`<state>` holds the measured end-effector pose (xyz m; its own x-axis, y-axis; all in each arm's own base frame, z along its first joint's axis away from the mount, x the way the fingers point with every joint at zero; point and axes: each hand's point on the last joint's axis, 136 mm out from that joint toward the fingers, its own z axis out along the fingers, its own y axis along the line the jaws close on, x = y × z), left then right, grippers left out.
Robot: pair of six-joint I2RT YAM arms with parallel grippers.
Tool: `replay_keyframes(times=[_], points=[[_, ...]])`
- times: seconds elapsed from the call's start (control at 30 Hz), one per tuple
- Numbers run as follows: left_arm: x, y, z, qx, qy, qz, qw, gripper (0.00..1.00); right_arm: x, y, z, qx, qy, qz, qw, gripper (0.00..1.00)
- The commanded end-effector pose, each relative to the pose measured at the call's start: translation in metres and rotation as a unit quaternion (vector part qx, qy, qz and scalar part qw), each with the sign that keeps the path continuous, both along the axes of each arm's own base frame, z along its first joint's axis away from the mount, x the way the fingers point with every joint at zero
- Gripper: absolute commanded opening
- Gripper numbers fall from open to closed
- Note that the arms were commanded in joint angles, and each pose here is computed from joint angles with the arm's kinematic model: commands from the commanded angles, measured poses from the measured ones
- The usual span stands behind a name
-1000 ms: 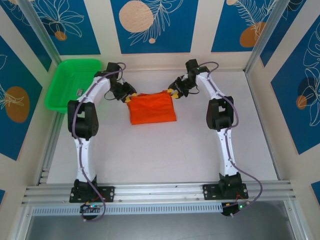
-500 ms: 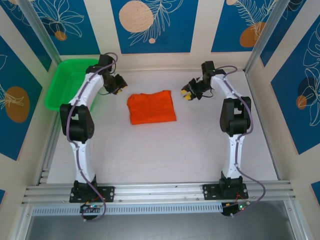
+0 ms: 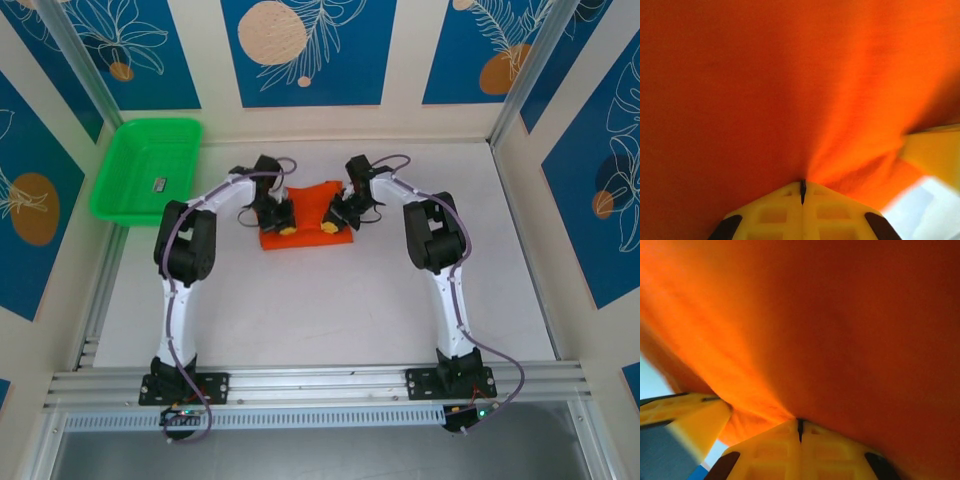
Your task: Fold and stack the t-shirts
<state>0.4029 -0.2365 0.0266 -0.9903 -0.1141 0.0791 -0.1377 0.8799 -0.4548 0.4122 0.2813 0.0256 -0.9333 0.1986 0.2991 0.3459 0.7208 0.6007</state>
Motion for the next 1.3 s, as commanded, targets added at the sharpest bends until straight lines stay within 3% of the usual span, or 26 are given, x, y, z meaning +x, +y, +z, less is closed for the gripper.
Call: replay_keyframes(times=[0.0,0.13,0.4,0.57,0.7,0.77,0.83,1.03,1.27], points=[[-0.052,0.025,-0.022,0.033,0.054,-0.04,0.997,0.05,-0.035,0.001,-0.008,-0.017,0.012,0.04,0.999,0.05],[-0.097,0.05,-0.034,0.065,0.082,-0.053,0.993,0.05,-0.072,-0.013,-0.012,-0.036,0.01,0.071,0.997,0.04],[-0.138,0.065,-0.012,0.065,0.084,-0.065,0.992,0.15,-0.121,-0.013,0.018,-0.003,-0.028,0.151,0.988,0.06],[-0.106,0.049,0.043,0.024,0.032,-0.045,0.998,0.33,-0.109,0.009,0.075,0.05,-0.113,0.166,0.978,0.09],[-0.067,0.048,0.07,0.008,-0.001,-0.021,1.0,0.33,-0.075,0.031,0.102,0.076,-0.146,0.144,0.976,0.12],[-0.049,0.055,0.072,0.009,-0.013,-0.005,1.0,0.26,-0.058,0.046,0.105,0.072,-0.152,0.143,0.975,0.14],[-0.036,0.063,0.066,0.019,-0.016,0.009,1.0,0.19,-0.047,0.058,0.098,0.056,-0.15,0.152,0.975,0.16],[-0.012,0.082,0.044,0.031,-0.019,0.047,0.998,0.13,-0.029,0.071,0.057,0.026,-0.099,0.151,0.983,0.16],[0.019,0.111,0.017,0.07,-0.043,0.084,0.993,0.11,-0.004,0.04,0.016,0.009,-0.063,0.109,0.992,0.17]])
